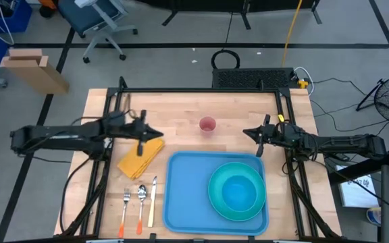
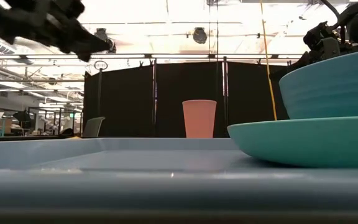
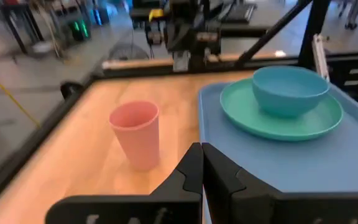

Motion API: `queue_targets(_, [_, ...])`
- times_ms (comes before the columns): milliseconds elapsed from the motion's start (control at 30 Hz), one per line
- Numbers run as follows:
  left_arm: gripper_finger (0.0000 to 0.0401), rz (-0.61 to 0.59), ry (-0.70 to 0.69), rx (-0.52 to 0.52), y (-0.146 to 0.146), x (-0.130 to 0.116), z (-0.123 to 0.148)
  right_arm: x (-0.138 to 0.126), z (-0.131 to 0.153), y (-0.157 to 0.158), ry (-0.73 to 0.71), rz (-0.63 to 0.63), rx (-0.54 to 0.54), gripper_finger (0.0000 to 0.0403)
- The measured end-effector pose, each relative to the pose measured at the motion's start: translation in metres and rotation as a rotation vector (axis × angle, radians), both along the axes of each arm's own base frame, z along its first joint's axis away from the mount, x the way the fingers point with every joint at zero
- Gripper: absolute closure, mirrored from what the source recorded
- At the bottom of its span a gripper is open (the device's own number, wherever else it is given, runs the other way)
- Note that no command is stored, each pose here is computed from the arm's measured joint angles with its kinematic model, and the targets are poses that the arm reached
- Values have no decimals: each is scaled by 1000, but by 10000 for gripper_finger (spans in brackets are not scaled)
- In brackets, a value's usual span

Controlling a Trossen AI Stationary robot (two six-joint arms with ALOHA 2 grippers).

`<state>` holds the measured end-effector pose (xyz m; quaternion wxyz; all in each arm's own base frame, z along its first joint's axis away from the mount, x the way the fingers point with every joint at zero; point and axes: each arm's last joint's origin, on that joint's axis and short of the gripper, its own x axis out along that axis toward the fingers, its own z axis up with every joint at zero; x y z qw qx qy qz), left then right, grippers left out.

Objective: Set up tray
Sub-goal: Put the pink cup to the top left of the blue plate on the blue tray

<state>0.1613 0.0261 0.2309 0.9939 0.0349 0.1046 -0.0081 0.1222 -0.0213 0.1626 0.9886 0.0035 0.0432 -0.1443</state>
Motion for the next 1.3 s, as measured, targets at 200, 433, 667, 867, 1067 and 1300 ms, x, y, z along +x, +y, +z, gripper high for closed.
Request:
queue_targets(200, [401,88,-58,17,-13,-21,-20,0,0,0,-1,1,3,403])
queue_targets(433, [401,131,-83,49,-15,-29,-48,0,0,0,-3,1,11,403])
queue_targets(667, [391,193,-109,62,-13,-29,-46,9,25,-2,45,-2,125,403])
queue_targets(867, [371,200,-165,44,-13,-29,-40,42,79,-19,180,-96,242,403])
queue_targets(1067, [373,206,-212,-17,-13,-29,-36,86,121,-58,328,-204,322,403])
queue_targets(1300, [386,208,-196,-32,-13,-29,-38,135,158,-107,427,-123,430,358])
